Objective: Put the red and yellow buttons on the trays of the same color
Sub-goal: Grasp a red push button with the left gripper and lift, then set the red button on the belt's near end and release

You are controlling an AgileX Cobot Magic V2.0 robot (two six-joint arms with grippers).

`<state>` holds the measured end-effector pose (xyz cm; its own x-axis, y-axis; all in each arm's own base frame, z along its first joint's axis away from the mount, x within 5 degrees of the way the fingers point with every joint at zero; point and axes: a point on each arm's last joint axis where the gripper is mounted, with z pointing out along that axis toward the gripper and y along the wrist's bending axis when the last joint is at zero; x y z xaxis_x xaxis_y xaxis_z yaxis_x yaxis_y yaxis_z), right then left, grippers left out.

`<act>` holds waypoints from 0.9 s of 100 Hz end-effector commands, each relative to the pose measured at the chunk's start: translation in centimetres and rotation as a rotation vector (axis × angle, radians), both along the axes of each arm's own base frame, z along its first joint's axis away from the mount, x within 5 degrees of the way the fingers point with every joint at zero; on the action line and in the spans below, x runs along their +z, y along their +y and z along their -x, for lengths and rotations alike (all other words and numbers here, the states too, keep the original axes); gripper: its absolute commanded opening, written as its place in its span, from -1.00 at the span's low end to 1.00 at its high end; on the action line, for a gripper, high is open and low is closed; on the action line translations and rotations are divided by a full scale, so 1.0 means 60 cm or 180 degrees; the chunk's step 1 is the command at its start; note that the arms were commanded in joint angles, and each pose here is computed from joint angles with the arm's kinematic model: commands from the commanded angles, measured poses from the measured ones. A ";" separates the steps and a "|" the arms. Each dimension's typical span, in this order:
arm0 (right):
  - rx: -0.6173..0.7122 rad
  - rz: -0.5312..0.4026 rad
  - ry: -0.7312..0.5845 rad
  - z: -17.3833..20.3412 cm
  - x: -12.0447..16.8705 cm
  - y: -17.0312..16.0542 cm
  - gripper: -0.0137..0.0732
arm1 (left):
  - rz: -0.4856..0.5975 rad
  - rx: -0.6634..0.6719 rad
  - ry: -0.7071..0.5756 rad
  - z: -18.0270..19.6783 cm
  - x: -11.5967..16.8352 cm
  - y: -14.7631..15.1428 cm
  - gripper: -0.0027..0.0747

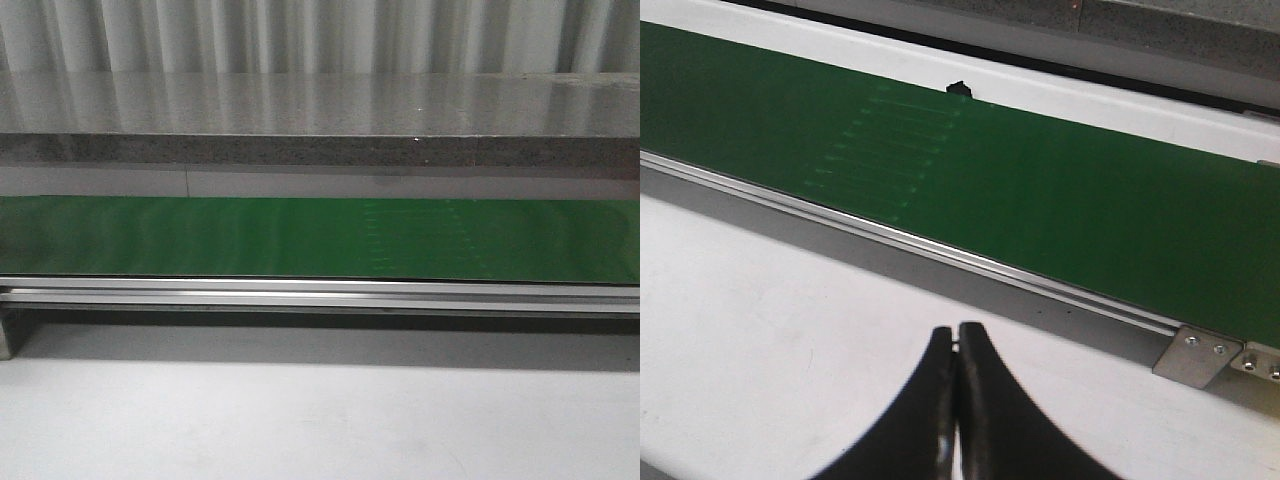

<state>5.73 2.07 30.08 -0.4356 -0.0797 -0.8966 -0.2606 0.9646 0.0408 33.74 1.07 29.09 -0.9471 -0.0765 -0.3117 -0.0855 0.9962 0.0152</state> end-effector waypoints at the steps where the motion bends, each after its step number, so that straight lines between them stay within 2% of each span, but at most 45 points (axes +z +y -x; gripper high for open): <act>1: -0.0004 -0.0066 -0.0238 -0.004 0.020 0.001 -0.81 | -0.0025 -0.0036 -0.0173 -0.002 0.020 -0.004 -0.72; 22: -0.0004 -0.0066 -0.0238 -0.004 0.020 0.001 -0.81 | -0.0072 -0.0046 0.0024 -0.004 0.004 -0.002 -0.71; 29: -0.0004 -0.0066 -0.0238 -0.004 0.020 0.001 -0.81 | -0.0076 -0.0061 0.0025 -0.005 0.003 -0.002 -0.63; 34: -0.0004 -0.0066 -0.0238 -0.004 0.020 0.001 -0.81 | -0.0057 -0.0057 0.0025 -0.005 0.003 -0.003 -0.47; 47: -0.0004 -0.0066 -0.0238 -0.004 0.020 0.001 -0.81 | 0.0009 -0.0048 -0.0047 -0.008 0.004 -0.006 0.24; 54: -0.0004 -0.0066 -0.0238 -0.004 0.020 0.001 -0.81 | 0.0067 -0.0074 -0.0099 -0.011 0.007 -0.009 0.51; 74: -0.0004 -0.0066 -0.0238 -0.004 0.020 0.001 -0.81 | 0.0379 -0.0044 -0.0509 -0.028 0.051 -0.022 0.53; 90: -0.0004 -0.0066 -0.0238 -0.004 0.020 0.001 -0.81 | 0.0362 0.0012 -0.0667 -0.034 0.079 -0.009 0.53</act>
